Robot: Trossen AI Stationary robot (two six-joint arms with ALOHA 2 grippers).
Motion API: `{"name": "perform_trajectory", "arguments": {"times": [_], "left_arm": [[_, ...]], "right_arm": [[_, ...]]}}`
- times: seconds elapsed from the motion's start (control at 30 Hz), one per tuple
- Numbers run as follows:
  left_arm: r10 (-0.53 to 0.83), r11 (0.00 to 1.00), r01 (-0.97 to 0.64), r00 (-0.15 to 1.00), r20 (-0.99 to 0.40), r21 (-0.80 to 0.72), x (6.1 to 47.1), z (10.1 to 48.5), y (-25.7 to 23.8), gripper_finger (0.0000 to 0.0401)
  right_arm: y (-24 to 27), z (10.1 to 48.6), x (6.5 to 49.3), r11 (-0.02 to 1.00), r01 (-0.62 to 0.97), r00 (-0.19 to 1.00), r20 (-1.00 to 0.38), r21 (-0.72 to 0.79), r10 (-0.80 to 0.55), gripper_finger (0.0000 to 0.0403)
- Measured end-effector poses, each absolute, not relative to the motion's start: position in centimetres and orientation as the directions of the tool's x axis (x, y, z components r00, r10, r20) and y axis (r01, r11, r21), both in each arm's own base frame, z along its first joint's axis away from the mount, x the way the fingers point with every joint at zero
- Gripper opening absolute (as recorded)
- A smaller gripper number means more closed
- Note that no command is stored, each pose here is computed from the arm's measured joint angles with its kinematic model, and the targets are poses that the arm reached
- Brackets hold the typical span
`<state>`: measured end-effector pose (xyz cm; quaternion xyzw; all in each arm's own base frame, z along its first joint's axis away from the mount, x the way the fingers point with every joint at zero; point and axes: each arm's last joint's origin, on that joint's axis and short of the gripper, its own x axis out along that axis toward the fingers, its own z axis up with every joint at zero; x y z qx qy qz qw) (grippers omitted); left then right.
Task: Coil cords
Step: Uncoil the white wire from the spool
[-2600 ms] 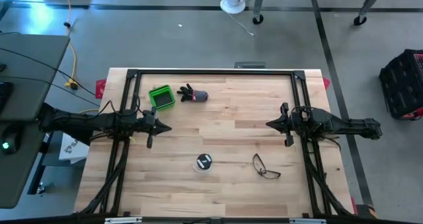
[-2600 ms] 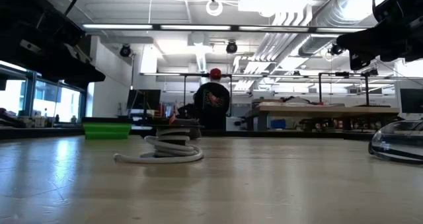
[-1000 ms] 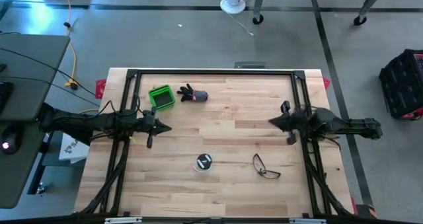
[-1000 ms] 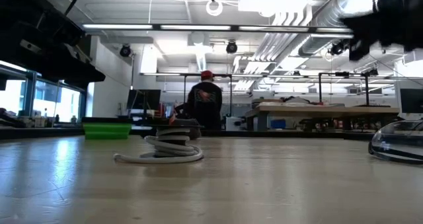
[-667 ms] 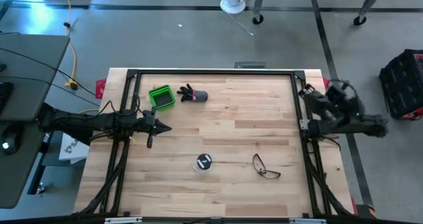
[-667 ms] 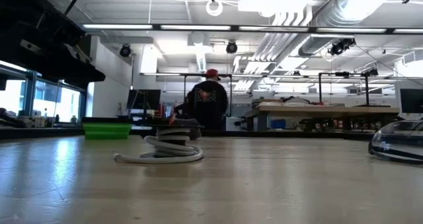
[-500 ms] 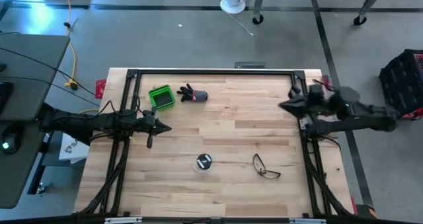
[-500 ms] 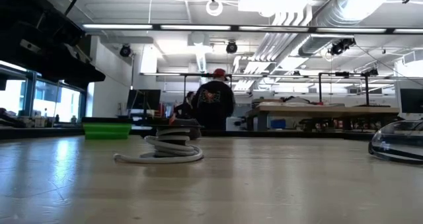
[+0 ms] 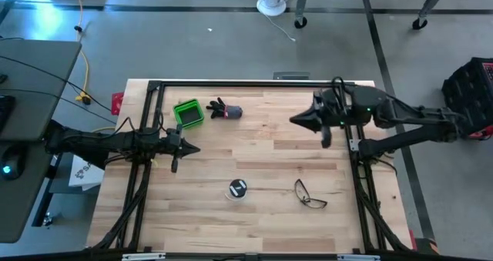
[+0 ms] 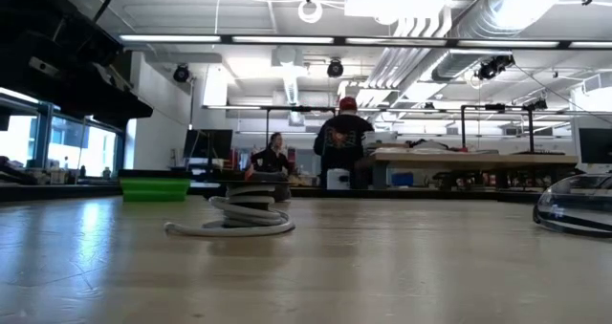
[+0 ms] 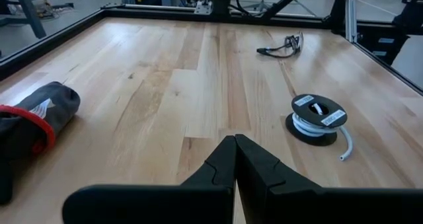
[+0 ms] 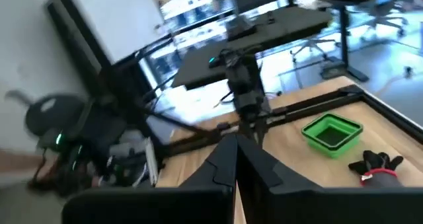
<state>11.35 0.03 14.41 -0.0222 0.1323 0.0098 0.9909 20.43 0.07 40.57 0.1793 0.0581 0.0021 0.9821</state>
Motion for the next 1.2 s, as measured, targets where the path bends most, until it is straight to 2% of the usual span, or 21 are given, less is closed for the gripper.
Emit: {"name": "perform_trajectory", "arguments": {"times": [0.1, 0.2, 0.23, 0.3, 0.4, 0.47, 0.53, 0.63, 0.7, 0.8, 0.83, 0.9, 0.97, 1.07, 1.13, 1.2], "left_arm": [[-0.024, 0.992, 0.007, 0.991, -0.133, -0.125, 11.6, 15.7, -0.1, 0.0001], [-0.039, 0.954, 0.081, 0.988, 0.147, -0.29, 11.6, 18.4, -0.2, 0.0001], [0.008, 0.929, 0.081, 0.971, 0.238, -0.362, 11.5, 19.3, -0.1, 0.0001], [0.184, 0.842, 0.048, 0.911, 0.369, -0.538, 11.1, 20.6, 0.4, 0.0001], [0.438, 0.653, 0.019, 0.807, 0.397, -0.757, 10.7, 21.3, 1.2, 0.0001], [0.481, 0.546, 0.08, 0.785, 0.39, -0.834, 10.6, 21.4, 1.3, 0.0001], [0.478, 0.5, 0.11, 0.792, 0.379, -0.859, 10.7, 21.3, 1.3, 0.0001], [0.451, 0.48, 0.15, 0.803, 0.39, -0.865, 10.9, 21.3, 1.2, 0.0001], [0.431, 0.506, 0.191, 0.789, 0.438, -0.841, 11.1, 22.7, 1.2, 0.0001], [0.242, 0.693, 0.217, 0.828, 0.505, -0.688, 12.5, 27.6, 0.8, 0.0001], [0.19, 0.732, 0.194, 0.862, 0.47, -0.653, 13.4, 29.0, 0.7, 0.0001], [0.103, 0.785, 0.112, 0.946, 0.306, -0.609, 15.8, 31.7, 0.7, 0.0003], [-0.021, 0.825, 0.022, 1.0, 0.007, -0.565, 17.8, 33.2, 0.7, 0.0014], [-0.097, 0.873, -0.128, 0.901, -0.424, -0.47, 19.6, 33.9, 0.7, 0.0046], [-0.108, 0.885, -0.193, 0.801, -0.589, -0.424, 20.7, 33.0, 0.6, 0.0074], [-0.173, 0.851, -0.247, 0.703, -0.69, -0.464, 21.9, 30.8, 0.4, 0.0104]], "right_arm": [[-0.2, 41.3, 21.5, 0.886, 0.109, 0.992, -0.102, 0.451, -0.071, 0.0], [-0.4, 41.7, 22.7, 0.859, 0.154, 0.988, -0.074, 0.488, -0.135, 0.0], [-0.5, 42.0, 23.1, 0.856, 0.154, 0.987, -0.041, 0.494, -0.154, 0.0], [-0.6, 42.6, 24.0, 0.851, 0.144, 0.982, 0.032, 0.505, -0.185, 0.0], [-0.9, 43.6, 25.1, 0.86, 0.112, 0.974, 0.116, 0.498, -0.194, 0.0], [-1.0, 44.3, 25.4, 0.877, 0.119, 0.972, 0.126, 0.465, -0.198, 0.0], [-1.0, 45.0, 25.4, 0.897, 0.129, 0.971, 0.129, 0.422, -0.2, 0.0], [-1.2, 46.0, 24.9, 0.919, 0.15, 0.971, 0.121, 0.365, -0.207, 0.0], [-1.4, 46.3, 24.6, 0.927, 0.175, 0.972, 0.093, 0.332, -0.217, 0.0], [-1.9, 46.8, 24.0, 0.925, 0.212, 0.971, 0.042, 0.315, -0.237, 0.0], [-2.0, 46.9, 23.8, 0.923, 0.221, 0.97, 0.028, 0.314, -0.242, 0.0], [-2.2, 46.9, 23.5, 0.921, 0.245, 0.968, -0.024, 0.304, -0.25, 0.0], [-2.3, 46.5, 23.3, 0.919, 0.261, 0.965, -0.098, 0.295, -0.242, 0.0], [-2.3, 45.6, 22.8, 0.913, 0.298, 0.942, -0.239, 0.279, -0.235, 0.0001], [-2.2, 44.8, 22.4, 0.909, 0.321, 0.916, -0.33, 0.265, -0.227, 0.0006], [-2.1, 44.0, 22.2, 0.905, 0.336, 0.886, -0.414, 0.263, -0.208, 0.0015]]}}
